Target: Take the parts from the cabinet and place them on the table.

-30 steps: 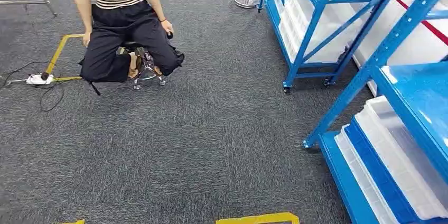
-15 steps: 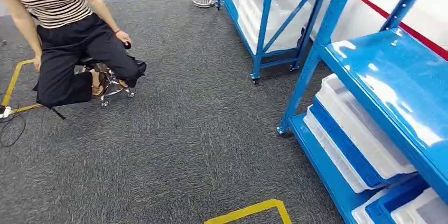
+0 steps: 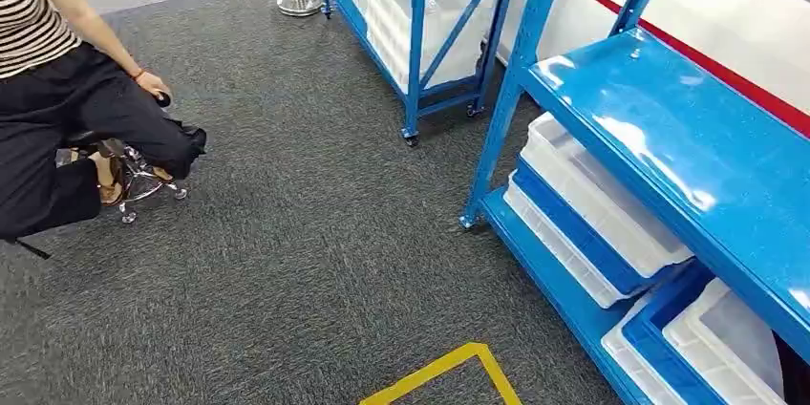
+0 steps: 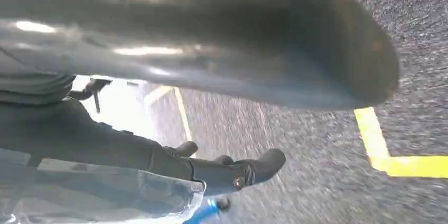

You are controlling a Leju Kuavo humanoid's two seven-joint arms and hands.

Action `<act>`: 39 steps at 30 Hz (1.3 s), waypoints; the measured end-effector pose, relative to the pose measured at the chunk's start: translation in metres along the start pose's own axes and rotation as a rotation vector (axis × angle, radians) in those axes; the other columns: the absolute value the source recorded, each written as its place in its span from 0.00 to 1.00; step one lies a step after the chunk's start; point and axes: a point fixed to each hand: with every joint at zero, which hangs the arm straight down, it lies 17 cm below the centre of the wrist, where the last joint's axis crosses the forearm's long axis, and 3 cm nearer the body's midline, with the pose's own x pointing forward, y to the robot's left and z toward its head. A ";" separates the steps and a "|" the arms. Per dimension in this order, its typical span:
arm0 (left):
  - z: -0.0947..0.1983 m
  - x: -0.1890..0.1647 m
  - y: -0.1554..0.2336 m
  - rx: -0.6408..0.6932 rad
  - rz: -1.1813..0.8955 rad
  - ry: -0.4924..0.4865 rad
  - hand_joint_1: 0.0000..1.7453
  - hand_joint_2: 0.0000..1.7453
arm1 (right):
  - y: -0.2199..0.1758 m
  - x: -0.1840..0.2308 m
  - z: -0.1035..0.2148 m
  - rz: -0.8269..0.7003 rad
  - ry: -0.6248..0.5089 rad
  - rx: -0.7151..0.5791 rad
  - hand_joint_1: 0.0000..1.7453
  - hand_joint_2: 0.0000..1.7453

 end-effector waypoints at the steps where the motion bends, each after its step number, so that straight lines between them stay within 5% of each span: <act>1: -0.001 0.002 0.000 -0.005 -0.008 -0.017 0.00 0.00 | 0.001 -0.002 0.000 -0.008 0.006 0.001 0.00 0.00; 14: -0.006 0.046 0.007 -0.030 -0.220 -0.275 0.00 0.00 | 0.014 -0.034 0.005 -0.247 0.174 0.010 0.00 0.00; 39: -0.007 0.060 0.010 -0.022 -0.357 -0.354 0.00 0.00 | 0.045 -0.048 0.022 -0.368 0.284 0.053 0.00 0.00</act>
